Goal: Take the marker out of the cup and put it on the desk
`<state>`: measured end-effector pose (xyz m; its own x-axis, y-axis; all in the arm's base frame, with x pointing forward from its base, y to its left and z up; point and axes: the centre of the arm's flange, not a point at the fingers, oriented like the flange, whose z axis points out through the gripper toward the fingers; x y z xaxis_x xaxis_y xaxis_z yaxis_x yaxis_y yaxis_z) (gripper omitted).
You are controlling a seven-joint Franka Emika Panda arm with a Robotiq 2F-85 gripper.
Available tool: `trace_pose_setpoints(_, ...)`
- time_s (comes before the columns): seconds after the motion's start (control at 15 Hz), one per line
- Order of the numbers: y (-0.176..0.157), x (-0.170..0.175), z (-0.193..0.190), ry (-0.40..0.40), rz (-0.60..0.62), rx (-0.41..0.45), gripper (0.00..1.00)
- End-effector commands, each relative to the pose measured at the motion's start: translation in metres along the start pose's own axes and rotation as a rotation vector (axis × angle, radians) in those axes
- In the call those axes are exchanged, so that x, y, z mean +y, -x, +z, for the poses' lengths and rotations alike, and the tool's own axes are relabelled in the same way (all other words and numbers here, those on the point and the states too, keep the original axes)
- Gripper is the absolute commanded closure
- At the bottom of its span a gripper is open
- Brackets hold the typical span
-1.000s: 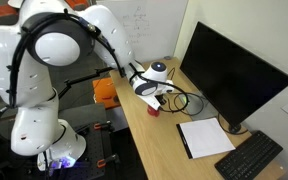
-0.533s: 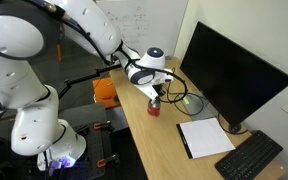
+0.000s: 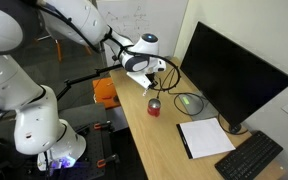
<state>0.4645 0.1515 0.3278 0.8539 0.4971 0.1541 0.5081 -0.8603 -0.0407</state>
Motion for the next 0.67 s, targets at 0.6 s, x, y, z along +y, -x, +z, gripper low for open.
trace_pose_setpoints(0.6, -0.037, -0.033, 0.037, -0.123, -0.061, -0.318, 0.96)
